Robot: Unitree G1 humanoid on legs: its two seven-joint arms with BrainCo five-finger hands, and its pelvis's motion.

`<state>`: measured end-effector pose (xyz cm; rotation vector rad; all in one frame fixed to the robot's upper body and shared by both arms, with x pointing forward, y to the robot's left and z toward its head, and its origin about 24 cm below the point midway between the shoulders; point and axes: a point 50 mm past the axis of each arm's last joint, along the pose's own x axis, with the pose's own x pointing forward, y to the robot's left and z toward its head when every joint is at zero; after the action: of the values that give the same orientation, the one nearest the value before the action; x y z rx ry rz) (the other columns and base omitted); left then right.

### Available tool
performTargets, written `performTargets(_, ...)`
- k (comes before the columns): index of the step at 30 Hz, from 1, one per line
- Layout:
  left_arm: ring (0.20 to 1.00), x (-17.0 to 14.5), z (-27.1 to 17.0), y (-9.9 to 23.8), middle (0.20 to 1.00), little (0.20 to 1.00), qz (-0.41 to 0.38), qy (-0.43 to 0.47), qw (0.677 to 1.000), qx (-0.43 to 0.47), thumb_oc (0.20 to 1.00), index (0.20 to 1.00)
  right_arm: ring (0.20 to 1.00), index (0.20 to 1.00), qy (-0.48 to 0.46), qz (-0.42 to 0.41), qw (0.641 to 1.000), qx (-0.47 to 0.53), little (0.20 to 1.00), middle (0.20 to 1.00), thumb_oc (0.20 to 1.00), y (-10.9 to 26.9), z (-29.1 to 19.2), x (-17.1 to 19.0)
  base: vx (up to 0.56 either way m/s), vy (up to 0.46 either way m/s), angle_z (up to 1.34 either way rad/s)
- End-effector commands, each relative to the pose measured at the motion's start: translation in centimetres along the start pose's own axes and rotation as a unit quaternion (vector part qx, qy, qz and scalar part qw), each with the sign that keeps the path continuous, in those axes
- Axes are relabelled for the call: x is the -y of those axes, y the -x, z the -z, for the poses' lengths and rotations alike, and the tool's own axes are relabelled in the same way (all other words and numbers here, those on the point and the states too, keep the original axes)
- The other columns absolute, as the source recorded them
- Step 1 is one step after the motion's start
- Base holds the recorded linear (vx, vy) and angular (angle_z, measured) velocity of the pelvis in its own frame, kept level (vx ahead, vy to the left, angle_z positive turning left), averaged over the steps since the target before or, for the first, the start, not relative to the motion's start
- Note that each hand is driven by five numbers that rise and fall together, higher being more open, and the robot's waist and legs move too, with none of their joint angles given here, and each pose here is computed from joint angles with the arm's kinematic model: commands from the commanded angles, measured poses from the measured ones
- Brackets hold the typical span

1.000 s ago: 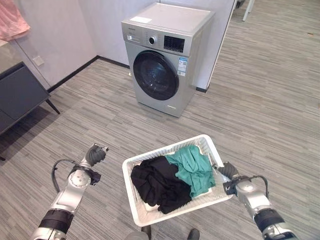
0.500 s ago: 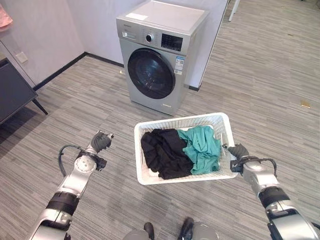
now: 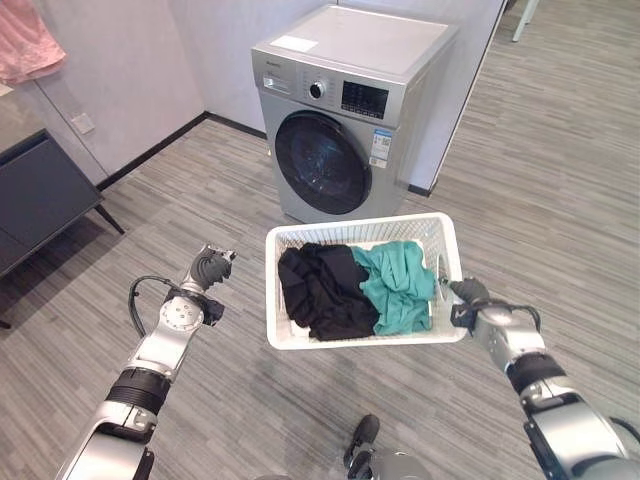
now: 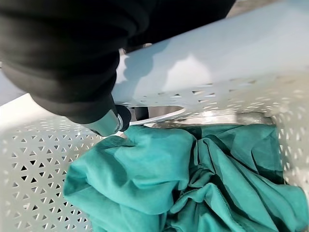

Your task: Grab the laundry basket,head to the washer,open it,put in the laundry and shut it.

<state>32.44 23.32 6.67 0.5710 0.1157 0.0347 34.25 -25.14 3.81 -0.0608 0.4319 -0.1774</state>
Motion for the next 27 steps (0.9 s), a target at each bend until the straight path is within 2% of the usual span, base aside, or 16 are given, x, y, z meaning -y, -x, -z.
performTargets(1, 0.200, 0.0, -1.6, -0.8, 0.200, 0.200, 0.002, -0.001, 0.999, 0.036, 0.200, 0.200, 0.200, 0.200, -0.090, -0.093, 0.976, 0.176, 0.200, 0.200, 0.200, 0.6, -9.2, -4.2, 0.24, -0.073, 0.00)
performTargets(5, 0.200, -0.9, -3.0, -1.5, 0.200, 0.200, -0.015, -0.012, 0.998, 0.052, 0.200, 0.200, 0.200, 0.200, -0.090, -0.106, 0.970, 0.198, 0.200, 0.200, 0.200, 1.2, -9.9, -5.0, 0.16, -0.114, 0.06)
performTargets(11, 0.200, -0.4, -4.2, -2.1, 0.200, 0.200, -0.014, -0.010, 0.998, 0.065, 0.200, 0.200, 0.200, 0.200, -0.107, -0.117, 0.967, 0.200, 0.200, 0.200, 0.200, 1.8, -9.0, -5.4, 0.15, 0.019, 0.01)
performTargets(16, 0.200, -0.7, -4.5, -2.2, 0.200, 0.200, -0.018, -0.003, 0.997, 0.071, 0.200, 0.200, 0.200, 0.200, -0.101, -0.125, 0.966, 0.204, 0.200, 0.200, 0.200, 1.8, -9.6, -6.0, 0.19, 0.294, 0.00)
performTargets(20, 0.200, -2.4, -5.6, -2.5, 0.200, 0.200, -0.042, -0.008, 0.995, 0.089, 0.200, 0.200, 0.200, 0.200, -0.104, -0.130, 0.962, 0.216, 0.200, 0.200, 0.200, 1.9, -10.8, -6.4, 0.21, 0.309, -0.35)
performTargets(27, 0.200, -4.3, -6.0, -2.4, 0.200, 0.200, -0.056, -0.046, 0.992, 0.103, 0.200, 0.200, 0.200, 0.200, -0.091, -0.098, 0.962, 0.238, 0.200, 0.200, 0.200, 2.4, -10.7, -3.6, 0.21, 0.566, 0.12)
